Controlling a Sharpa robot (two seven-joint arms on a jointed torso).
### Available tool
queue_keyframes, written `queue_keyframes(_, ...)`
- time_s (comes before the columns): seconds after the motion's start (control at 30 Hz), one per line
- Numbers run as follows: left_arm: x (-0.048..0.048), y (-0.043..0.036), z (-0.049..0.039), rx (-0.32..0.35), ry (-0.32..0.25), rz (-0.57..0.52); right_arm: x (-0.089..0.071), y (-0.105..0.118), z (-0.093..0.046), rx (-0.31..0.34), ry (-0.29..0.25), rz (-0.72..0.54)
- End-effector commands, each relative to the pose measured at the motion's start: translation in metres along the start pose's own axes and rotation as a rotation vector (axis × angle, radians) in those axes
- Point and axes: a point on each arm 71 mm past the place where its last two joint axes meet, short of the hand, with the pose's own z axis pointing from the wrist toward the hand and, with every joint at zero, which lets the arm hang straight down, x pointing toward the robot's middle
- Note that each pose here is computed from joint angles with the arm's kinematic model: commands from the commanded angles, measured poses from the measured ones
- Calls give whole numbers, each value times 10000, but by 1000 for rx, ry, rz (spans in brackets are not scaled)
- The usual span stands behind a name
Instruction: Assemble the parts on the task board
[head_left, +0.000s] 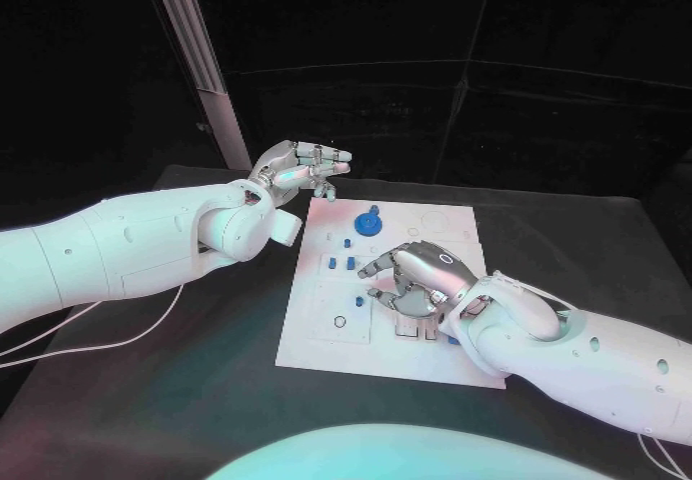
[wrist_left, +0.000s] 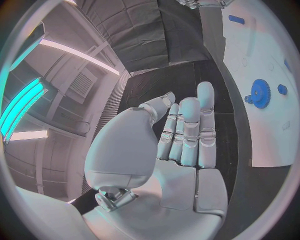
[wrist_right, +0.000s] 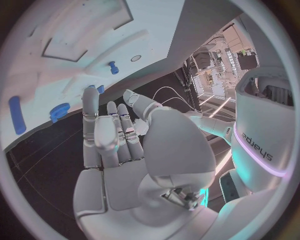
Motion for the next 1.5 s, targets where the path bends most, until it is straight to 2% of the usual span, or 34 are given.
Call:
queue_keyframes(0.03, 4, -5, 4, -3, 12, -7, -143, -72, -26, 53, -5, 75)
queue_keyframes(0.1, -1, -5, 3, -3, 12, -6, -298, -175, -58, 93, 22, 53)
queue_keyframes(0.27, -5, -6, 3, 0, 11, -6, -573, -374, -120, 171, 86, -38)
queue_keyframes(0.47, -4, -7, 4, 2, 12, -6, -740, -575, -181, 255, 157, -157)
queue_keyframes(0.67, 0, -7, 8, 3, 14, -7, -751, -668, -203, 295, 231, -228)
queue_keyframes(0.87, 1, -6, 10, 3, 15, -7, -703, -660, -191, 300, 300, -250)
queue_keyframes(1.0, -1, -6, 10, 3, 14, -7, -677, -653, -177, 301, 328, -259)
queue_keyframes(1.5, 6, -6, 13, 3, 16, -8, -602, -631, -47, 276, 342, -265)
